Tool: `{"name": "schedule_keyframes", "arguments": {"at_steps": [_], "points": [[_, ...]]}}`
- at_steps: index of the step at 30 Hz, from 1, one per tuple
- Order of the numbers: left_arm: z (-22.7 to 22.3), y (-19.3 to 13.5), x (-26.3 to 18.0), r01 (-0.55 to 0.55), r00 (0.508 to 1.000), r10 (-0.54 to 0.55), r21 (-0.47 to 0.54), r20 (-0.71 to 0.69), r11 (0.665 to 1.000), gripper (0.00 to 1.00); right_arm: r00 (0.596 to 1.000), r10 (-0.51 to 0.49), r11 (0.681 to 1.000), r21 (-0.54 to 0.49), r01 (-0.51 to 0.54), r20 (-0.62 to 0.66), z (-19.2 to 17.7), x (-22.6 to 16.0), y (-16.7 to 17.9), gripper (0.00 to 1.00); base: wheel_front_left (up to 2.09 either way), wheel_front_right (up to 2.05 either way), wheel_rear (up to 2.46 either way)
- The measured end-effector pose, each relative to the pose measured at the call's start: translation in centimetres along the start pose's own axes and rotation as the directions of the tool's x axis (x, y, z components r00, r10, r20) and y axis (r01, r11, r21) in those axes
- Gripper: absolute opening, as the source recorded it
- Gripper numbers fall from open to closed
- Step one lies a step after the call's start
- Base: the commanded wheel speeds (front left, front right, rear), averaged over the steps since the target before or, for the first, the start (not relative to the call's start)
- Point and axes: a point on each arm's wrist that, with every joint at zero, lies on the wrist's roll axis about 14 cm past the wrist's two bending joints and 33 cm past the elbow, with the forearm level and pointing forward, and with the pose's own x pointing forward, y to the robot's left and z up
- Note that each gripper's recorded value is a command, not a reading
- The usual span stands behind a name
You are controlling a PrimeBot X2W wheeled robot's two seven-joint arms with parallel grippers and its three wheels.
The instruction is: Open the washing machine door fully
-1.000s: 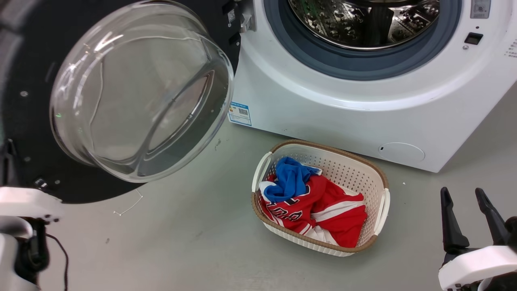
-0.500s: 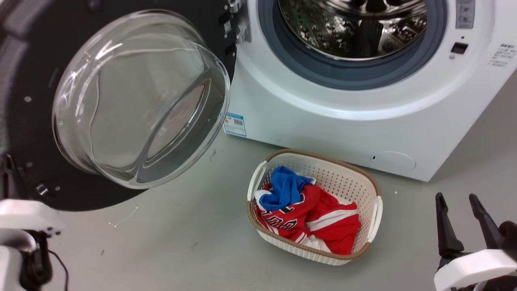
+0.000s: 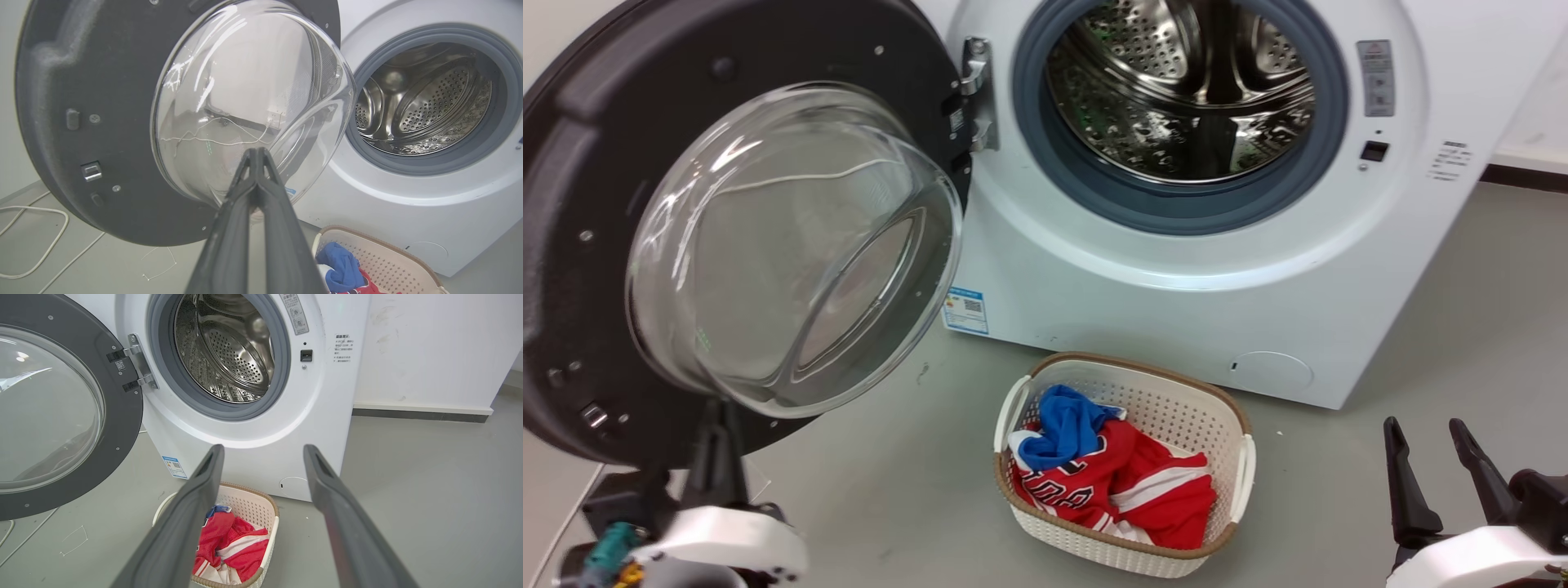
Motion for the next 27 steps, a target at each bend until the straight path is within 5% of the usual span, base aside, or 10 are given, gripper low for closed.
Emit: {"name": "schedule_keyframes", "arguments": {"at_steps": [10,20,21,22,23,24,27], "points": [[-2.1,-12.1,0.1,0.325,0.943,-0.326,-0.035,-0.065,0.945,0.0,0.997,-0.072,0.997,-0.004,0.072,0.011,0.3,-2.1,-2.0,1.0,0.0,0.0,0.0],[-5.0,-19.6,0.3,0.504,0.855,-0.502,-0.02,-0.127,0.863,0.0,0.988,-0.152,0.988,-0.014,0.152,0.01,0.2,-4.2,-4.0,1.0,0.0,0.0,0.0],[-5.3,-20.1,0.2,0.515,0.848,-0.513,-0.023,-0.132,0.857,0.34,0.987,-0.161,0.987,-0.012,0.161,0.008,0.1,-4.4,-4.2,1.0,0.0,0.0,0.0],[-5.6,-20.5,0.1,0.522,0.843,-0.52,-0.024,-0.138,0.853,0.52,0.985,-0.17,0.985,-0.013,0.17,0.007,0.0,-4.7,-4.4,1.0,0.0,0.0,0.0],[-5.8,-20.7,0.1,0.527,0.839,-0.525,-0.026,-0.141,0.85,0.86,0.984,-0.179,0.984,-0.012,0.179,0.007,0.0,-4.8,-4.7,1.0,0.0,0.0,0.0],[-5.9,-21.0,0.1,0.532,0.836,-0.53,-0.028,-0.142,0.847,1.0,0.983,-0.185,0.983,-0.012,0.185,0.005,-0.1,-5.0,-4.9,1.0,0.0,0.0,0.0],[-6.3,-21.5,0.1,0.541,0.83,-0.539,-0.026,-0.145,0.841,1.0,0.981,-0.195,0.981,-0.011,0.195,0.013,0.1,-5.0,-5.2,1.0,0.0,0.0,0.0]]}}
